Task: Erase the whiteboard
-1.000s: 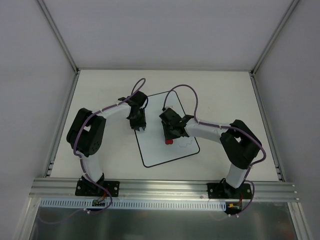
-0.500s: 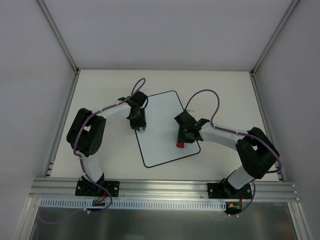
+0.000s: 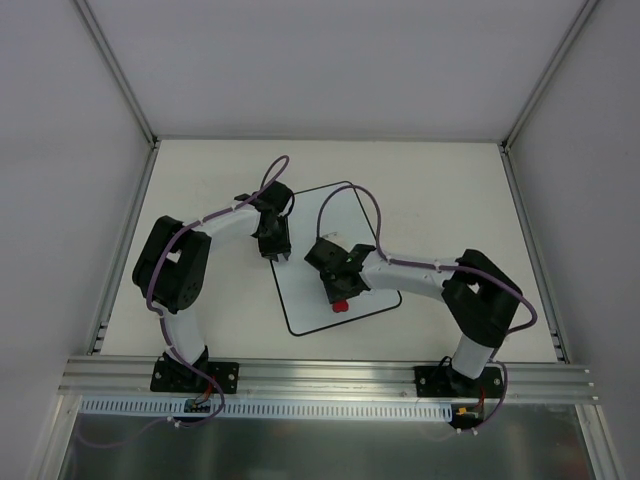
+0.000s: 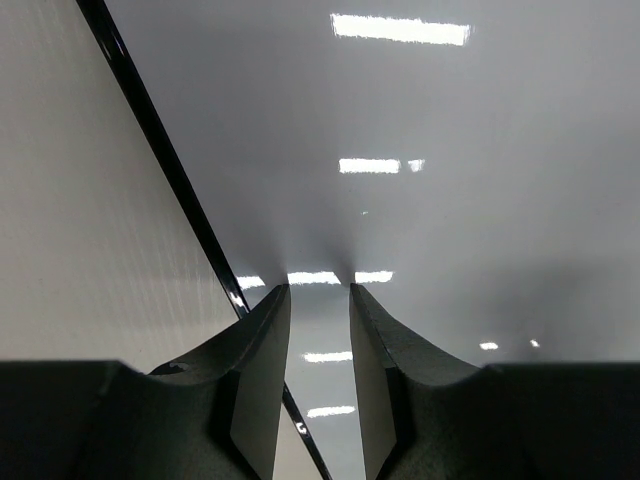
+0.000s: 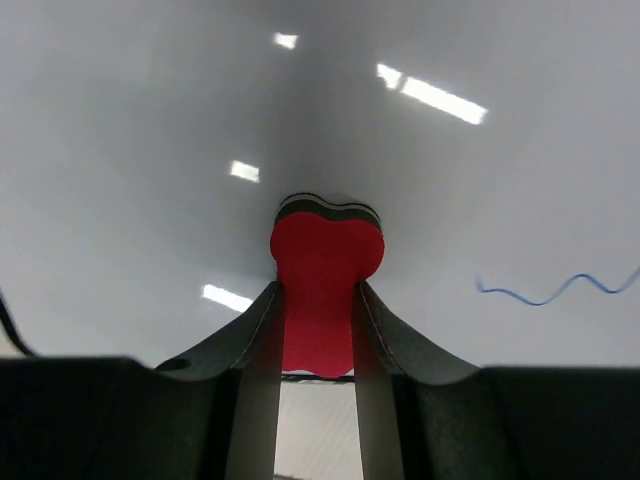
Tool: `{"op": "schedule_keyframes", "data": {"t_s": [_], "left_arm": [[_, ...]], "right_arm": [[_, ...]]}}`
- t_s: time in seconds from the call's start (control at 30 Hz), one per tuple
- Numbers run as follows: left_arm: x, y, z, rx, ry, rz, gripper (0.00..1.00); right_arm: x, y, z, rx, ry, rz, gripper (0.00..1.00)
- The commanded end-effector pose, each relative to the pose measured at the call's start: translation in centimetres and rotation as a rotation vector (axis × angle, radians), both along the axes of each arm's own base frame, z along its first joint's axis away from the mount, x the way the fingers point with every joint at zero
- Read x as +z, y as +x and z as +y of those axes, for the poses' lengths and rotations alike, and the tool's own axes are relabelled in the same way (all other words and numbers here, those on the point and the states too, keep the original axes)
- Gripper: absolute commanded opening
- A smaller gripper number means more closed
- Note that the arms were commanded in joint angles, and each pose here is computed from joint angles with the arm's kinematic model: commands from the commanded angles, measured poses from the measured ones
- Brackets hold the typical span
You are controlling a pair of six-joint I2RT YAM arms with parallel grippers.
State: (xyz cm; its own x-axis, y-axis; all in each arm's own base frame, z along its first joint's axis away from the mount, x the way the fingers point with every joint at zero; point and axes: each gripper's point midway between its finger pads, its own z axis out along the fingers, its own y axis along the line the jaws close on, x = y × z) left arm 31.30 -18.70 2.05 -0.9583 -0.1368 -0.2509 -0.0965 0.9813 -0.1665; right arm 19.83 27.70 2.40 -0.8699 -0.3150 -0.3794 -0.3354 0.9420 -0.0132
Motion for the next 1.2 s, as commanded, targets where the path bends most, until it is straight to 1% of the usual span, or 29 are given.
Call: {"op": "schedule_keyframes", "data": {"t_s": [0.0,0.07,0.17,0.2,0.23,0.3,0.33,0.43,0.5,0.53,0.7,0.87,1.03,1.07,1.13,1.17], "left_arm": [[-0.1,-0.7,0.9,0.006,0.013,0.021,0.31],[-0.3,-0.8,0.9,0.006,0.015,0.025,0.3],[-0.5,-0.9,1.0,0.003,0.02,0.033,0.3],[-0.6,-1.0,1.0,0.002,0.02,0.033,0.3],[-0.7,-1.1,1.0,0.002,0.022,0.037,0.3],[-0.7,-1.1,1.0,0.002,0.022,0.037,0.3],[-0.9,-1.3,1.1,0.002,0.025,0.043,0.3],[-0.9,-1.5,1.3,0.002,0.028,0.047,0.3],[-0.9,-1.5,1.2,0.0,0.027,0.045,0.3],[-0.9,-1.5,1.3,-0.001,0.027,0.045,0.3],[-0.7,-1.4,1.3,0.003,0.024,0.04,0.3],[-0.6,-1.3,1.4,0.005,0.023,0.037,0.3],[-0.6,-1.2,1.4,0.006,0.023,0.037,0.3],[-0.7,-1.3,1.4,0.006,0.024,0.039,0.3],[-0.8,-1.4,1.5,0.008,0.025,0.041,0.3],[-0.7,-1.4,1.4,0.006,0.024,0.04,0.3]], "right_arm": [[-2.2,-5.4,-0.2,0.118,-0.069,0.203,0.0],[-2.1,-5.7,0.1,0.128,-0.062,0.206,0.0],[-2.6,-5.5,-1.5,0.082,-0.097,0.195,0.0],[-2.9,-4.8,-2.7,0.035,-0.116,0.181,0.0],[-3.7,-5.1,-4.4,-0.024,-0.146,0.194,0.0],[-3.8,-4.3,-6.8,-0.113,-0.172,0.172,0.0],[-4.2,-3.9,-9.0,-0.189,-0.197,0.174,0.0],[-3.1,-2.0,-12.6,-0.314,-0.232,0.127,0.0],[-2.3,-1.1,-14.7,-0.362,-0.274,0.098,0.0],[-1.9,-0.5,-15.6,-0.403,-0.27,0.092,0.0],[-2.0,0.3,-19.3,-0.516,-0.294,0.118,0.01],[-1.8,1.4,-19.7,-0.53,-0.264,0.133,0.01],[-1.8,4.1,-16.1,-0.435,-0.171,0.157,0.0],[-1.1,5.5,-15.0,-0.412,-0.142,0.142,0.0],[-1.4,6.4,-13.9,-0.394,-0.124,0.161,0.0],[-0.7,7.8,-13.0,-0.39,-0.098,0.136,0.0]]}}
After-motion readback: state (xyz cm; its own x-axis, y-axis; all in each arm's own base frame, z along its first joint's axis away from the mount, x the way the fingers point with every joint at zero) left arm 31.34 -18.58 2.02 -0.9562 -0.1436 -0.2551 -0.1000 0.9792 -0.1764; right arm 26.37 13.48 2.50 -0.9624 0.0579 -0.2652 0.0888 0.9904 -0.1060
